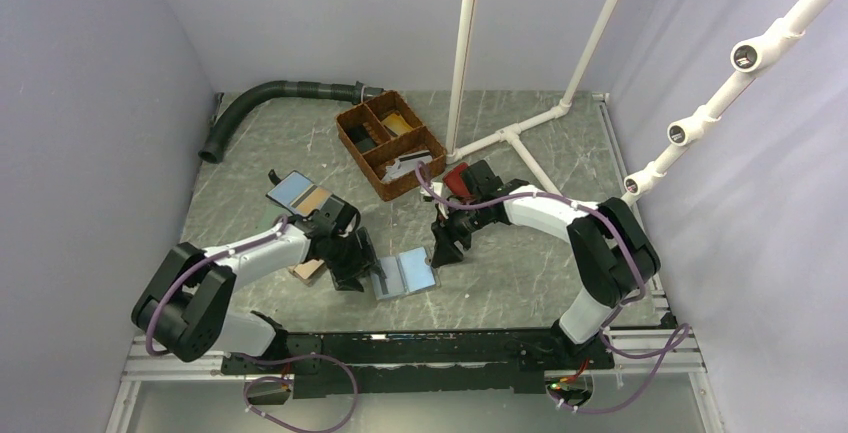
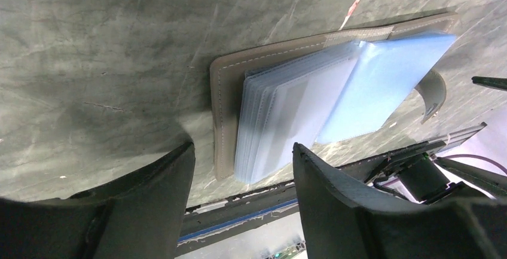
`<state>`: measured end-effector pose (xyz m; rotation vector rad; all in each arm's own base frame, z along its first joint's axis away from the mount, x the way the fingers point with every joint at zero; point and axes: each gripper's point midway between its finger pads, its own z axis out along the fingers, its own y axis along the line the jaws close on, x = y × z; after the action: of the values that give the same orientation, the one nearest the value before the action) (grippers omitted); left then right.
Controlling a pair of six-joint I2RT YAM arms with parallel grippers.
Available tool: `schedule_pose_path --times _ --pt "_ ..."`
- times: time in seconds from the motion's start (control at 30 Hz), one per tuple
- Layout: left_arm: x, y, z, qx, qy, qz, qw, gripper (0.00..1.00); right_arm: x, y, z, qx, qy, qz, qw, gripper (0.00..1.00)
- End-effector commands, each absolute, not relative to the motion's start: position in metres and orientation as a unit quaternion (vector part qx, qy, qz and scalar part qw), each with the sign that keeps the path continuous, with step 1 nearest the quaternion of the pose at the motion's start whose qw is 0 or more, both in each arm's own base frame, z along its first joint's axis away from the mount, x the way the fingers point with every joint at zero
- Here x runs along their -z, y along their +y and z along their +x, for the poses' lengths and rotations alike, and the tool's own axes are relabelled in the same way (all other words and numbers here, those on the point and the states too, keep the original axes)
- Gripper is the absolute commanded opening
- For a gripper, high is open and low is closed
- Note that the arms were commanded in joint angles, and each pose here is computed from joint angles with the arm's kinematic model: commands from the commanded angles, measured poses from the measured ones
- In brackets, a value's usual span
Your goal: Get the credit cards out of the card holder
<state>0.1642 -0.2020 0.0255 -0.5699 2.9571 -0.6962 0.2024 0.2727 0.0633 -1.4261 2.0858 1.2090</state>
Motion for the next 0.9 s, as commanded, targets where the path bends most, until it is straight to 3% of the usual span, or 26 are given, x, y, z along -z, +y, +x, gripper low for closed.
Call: schedule_pose_path --times 0.0,0.53,0.77,0.87 --pt "-0.019 -0.205 0.17 0.218 0.957 -0.189 0.031 0.65 -0.066 0.28 0.204 -0.441 0.729 -0.493 0.176 0.61" --pt "-0.015 -0.217 0.177 0.219 0.958 -0.183 0.035 0.53 -0.035 0.279 0.218 -0.378 0.783 -0.471 0.149 0.59" --pt "-0.018 -0.22 0.182 0.227 0.957 -0.178 0.042 0.37 -0.039 0.288 0.221 -0.376 0.783 -0.477 0.137 0.54" --pt "-0.022 -0.219 0.185 0.228 0.956 -0.178 0.054 0.22 -0.047 0.293 0.223 -0.382 0.779 -0.477 0.138 0.48"
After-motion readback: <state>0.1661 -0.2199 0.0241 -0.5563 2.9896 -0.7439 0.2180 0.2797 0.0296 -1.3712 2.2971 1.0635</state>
